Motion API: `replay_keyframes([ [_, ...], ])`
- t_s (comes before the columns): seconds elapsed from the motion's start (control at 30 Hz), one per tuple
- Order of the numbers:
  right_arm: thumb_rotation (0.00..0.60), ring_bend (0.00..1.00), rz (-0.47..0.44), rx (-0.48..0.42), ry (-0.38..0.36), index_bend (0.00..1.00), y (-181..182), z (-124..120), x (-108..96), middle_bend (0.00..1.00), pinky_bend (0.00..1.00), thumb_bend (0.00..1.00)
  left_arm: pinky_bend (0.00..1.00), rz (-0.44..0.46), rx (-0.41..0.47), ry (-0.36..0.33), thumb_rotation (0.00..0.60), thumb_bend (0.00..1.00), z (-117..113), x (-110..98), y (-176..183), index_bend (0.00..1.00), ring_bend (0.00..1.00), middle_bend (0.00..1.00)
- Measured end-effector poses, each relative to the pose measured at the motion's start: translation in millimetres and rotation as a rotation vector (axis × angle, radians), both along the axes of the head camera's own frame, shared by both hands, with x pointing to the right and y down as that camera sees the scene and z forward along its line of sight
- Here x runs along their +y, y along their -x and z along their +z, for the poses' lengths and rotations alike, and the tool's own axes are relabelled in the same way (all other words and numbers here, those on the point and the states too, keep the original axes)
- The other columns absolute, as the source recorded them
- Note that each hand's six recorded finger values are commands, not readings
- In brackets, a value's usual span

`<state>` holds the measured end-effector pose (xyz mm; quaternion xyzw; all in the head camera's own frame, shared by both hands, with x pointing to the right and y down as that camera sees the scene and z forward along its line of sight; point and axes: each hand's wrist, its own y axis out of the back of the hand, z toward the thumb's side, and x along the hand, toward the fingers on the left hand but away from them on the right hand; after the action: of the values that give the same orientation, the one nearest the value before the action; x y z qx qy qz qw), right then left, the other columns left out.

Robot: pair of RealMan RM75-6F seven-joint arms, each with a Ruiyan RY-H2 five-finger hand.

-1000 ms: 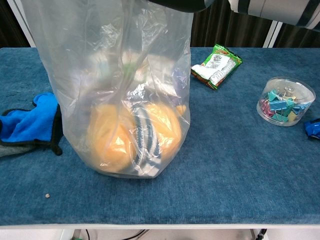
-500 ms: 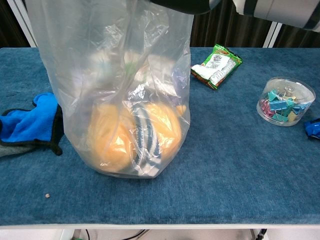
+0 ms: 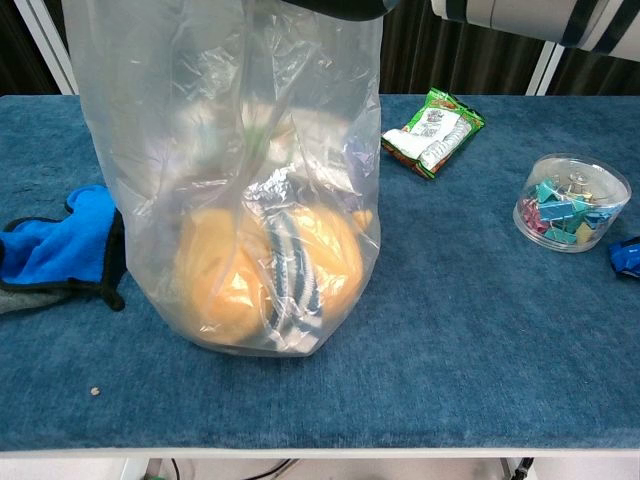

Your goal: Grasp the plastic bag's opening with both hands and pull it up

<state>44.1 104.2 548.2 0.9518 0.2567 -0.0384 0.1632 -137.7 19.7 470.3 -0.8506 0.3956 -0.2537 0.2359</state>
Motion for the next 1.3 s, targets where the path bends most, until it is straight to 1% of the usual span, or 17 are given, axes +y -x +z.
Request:
replay_keyframes([
  [0.13, 0.599, 0.01, 0.003, 0.004, -0.005, 0.15, 1.3, -0.3, -2.0, 0.18, 0.06, 0.42, 0.20, -0.006, -0.005, -0.010, 0.439, 0.15, -4.6, -4.9, 0.3, 0.20, 0.13, 0.27],
  [0.3, 0.600, 0.02, 0.020, -0.010, -0.022, 0.16, -0.7, -4.9, -4.0, 0.19, 0.07, 0.42, 0.20, -0.043, -0.001, -0.017, 0.440, 0.15, -8.5, -10.8, 9.6, 0.14, 0.13, 0.26],
  [0.43, 0.600, 0.03, 0.017, -0.022, -0.024, 0.17, -1.4, -8.2, -1.3, 0.20, 0.09, 0.42, 0.20, -0.061, 0.001, -0.010, 0.436, 0.15, -7.8, -12.4, 14.9, 0.11, 0.13, 0.26],
  [0.57, 0.600, 0.04, 0.008, -0.019, -0.012, 0.17, -1.4, -6.2, 1.3, 0.21, 0.10, 0.42, 0.20, -0.066, 0.016, 0.003, 0.432, 0.15, -5.0, -11.7, 14.5, 0.10, 0.13, 0.26],
  [0.77, 0.600, 0.07, 0.000, -0.021, 0.012, 0.17, -2.2, -4.6, 4.2, 0.23, 0.13, 0.42, 0.20, -0.081, 0.026, 0.004, 0.441, 0.15, -3.1, -11.7, 15.5, 0.10, 0.13, 0.26],
  [1.03, 0.600, 0.12, -0.006, -0.034, 0.033, 0.22, -7.2, -5.0, 7.2, 0.28, 0.17, 0.42, 0.20, -0.106, 0.033, 0.035, 0.441, 0.16, 1.8, -12.9, 22.3, 0.10, 0.13, 0.26],
  [1.1, 0.600, 0.13, -0.008, -0.036, 0.035, 0.24, -8.5, -5.5, 7.8, 0.29, 0.18, 0.42, 0.20, -0.104, 0.033, 0.042, 0.437, 0.17, 3.0, -12.7, 23.2, 0.10, 0.13, 0.26],
  [1.2, 0.599, 0.14, -0.013, -0.039, 0.034, 0.24, -9.6, -6.4, 9.0, 0.31, 0.19, 0.42, 0.20, -0.099, 0.032, 0.053, 0.439, 0.24, 4.8, -11.8, 23.5, 0.10, 0.13, 0.26],
  [1.3, 0.600, 0.15, -0.017, -0.044, 0.033, 0.25, -10.6, -7.9, 10.0, 0.32, 0.20, 0.42, 0.20, -0.097, 0.033, 0.066, 0.408, 0.32, 6.4, -12.0, 24.0, 0.10, 0.13, 0.26],
])
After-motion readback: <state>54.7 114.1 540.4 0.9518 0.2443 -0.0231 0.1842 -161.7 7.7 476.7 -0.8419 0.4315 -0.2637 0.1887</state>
